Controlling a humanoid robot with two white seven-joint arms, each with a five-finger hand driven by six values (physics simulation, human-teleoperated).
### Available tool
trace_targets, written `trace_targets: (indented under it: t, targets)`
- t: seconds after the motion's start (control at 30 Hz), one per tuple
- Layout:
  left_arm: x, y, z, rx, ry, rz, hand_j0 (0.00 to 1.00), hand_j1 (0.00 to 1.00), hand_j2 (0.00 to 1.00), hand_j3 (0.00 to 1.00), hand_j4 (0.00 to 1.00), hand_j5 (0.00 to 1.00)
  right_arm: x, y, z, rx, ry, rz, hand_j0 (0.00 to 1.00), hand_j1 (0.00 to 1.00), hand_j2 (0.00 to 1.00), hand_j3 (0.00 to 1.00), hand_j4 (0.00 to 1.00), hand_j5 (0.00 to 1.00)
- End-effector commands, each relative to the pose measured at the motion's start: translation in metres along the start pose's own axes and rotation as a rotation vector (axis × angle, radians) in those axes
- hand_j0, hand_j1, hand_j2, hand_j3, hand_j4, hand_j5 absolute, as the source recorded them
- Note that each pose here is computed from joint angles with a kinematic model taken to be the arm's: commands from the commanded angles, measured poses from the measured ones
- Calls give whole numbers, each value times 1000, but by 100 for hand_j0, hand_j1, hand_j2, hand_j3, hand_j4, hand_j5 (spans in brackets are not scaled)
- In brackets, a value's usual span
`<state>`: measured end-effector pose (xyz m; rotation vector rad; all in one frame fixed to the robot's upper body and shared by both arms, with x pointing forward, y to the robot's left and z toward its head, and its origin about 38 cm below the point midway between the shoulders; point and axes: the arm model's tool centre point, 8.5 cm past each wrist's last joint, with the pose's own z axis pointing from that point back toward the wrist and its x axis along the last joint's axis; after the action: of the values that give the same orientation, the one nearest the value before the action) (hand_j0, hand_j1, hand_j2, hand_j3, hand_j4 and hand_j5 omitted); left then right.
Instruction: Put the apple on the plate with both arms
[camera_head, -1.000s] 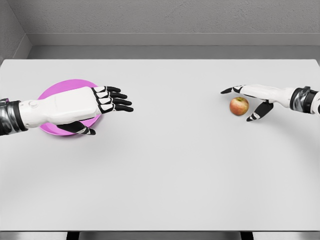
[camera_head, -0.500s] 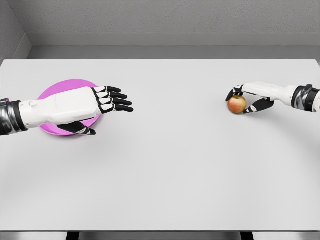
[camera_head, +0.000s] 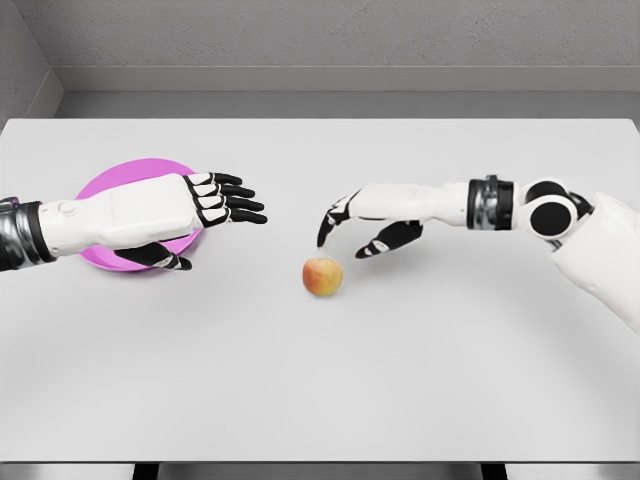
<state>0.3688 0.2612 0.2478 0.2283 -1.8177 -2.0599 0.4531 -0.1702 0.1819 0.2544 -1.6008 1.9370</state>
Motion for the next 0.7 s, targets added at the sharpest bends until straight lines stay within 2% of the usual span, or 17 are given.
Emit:
trace_targets:
  t: [0.0, 0.03, 0.07, 0.1, 0.17, 0.23, 0.27, 0.33, 0.37, 0.4, 0.43, 0.47, 0.5, 0.53, 0.57, 0.67]
  targets:
    - [0, 1, 0, 4, 0, 4, 100, 100, 100, 100, 100, 100, 7, 2, -12, 3, -33, -6, 68, 68, 68, 68, 68, 68]
    - [0, 1, 0, 5, 0, 5, 100, 100, 100, 100, 100, 100, 4, 1, -9, 3, -20, -2, 72, 72, 72, 72, 72, 72]
    - [0, 1, 0, 4, 0, 4, 100, 100, 100, 100, 100, 100, 0, -3, -2, -14, -1, -5, 83, 83, 83, 83, 83, 83]
    - [0, 1, 0, 4, 0, 4, 100, 100, 100, 100, 100, 100, -10, -7, 7, -39, 32, -20, 100, 100, 100, 100, 100, 100]
    - [0, 1, 1, 3, 2, 4, 100, 100, 100, 100, 100, 100, -23, -21, 30, -109, 84, -31, 100, 100, 100, 100, 100, 100]
    - [0, 1, 0, 5, 0, 5, 100, 100, 100, 100, 100, 100, -33, -38, 71, -200, 149, -25, 100, 100, 100, 100, 100, 100]
    - [0, 1, 0, 4, 0, 4, 100, 100, 100, 100, 100, 100, -43, -44, 94, -267, 195, -45, 100, 100, 100, 100, 100, 100]
    - [2, 0, -5, 12, -13, 10, 100, 100, 100, 100, 100, 100, -69, -44, 136, -358, 300, -106, 100, 100, 100, 100, 100, 100]
    - [6, -8, -13, -20, -32, 10, 100, 100, 100, 100, 100, 100, -77, -43, 168, -392, 364, -120, 100, 100, 100, 100, 100, 100]
    - [14, -17, -34, -73, -84, 22, 100, 100, 100, 100, 100, 100, -80, -43, 193, -404, 421, -108, 100, 100, 100, 100, 100, 100]
    - [20, -23, -48, -124, -119, 24, 100, 100, 100, 100, 100, 100, -80, -45, 201, -415, 441, -95, 100, 100, 100, 100, 100, 100]
    - [26, -27, -61, -172, -152, 20, 100, 100, 100, 100, 100, 100, -81, -39, 207, -421, 461, -97, 100, 100, 100, 100, 100, 100]
    - [29, -29, -67, -193, -166, 19, 100, 100, 100, 100, 100, 100, -82, -34, 206, -415, 461, -103, 100, 100, 100, 100, 100, 100]
    - [30, -30, -69, -199, -174, 20, 100, 100, 100, 100, 100, 100, -84, -26, 204, -403, 463, -115, 100, 100, 100, 100, 100, 100]
    - [32, -29, -72, -194, -180, 19, 100, 100, 100, 100, 100, 100, -83, -26, 202, -402, 457, -113, 100, 100, 100, 100, 100, 100]
    - [32, -12, -88, -157, -204, -12, 100, 100, 100, 100, 100, 100, -77, -31, 194, -397, 432, -92, 100, 100, 100, 100, 100, 100]
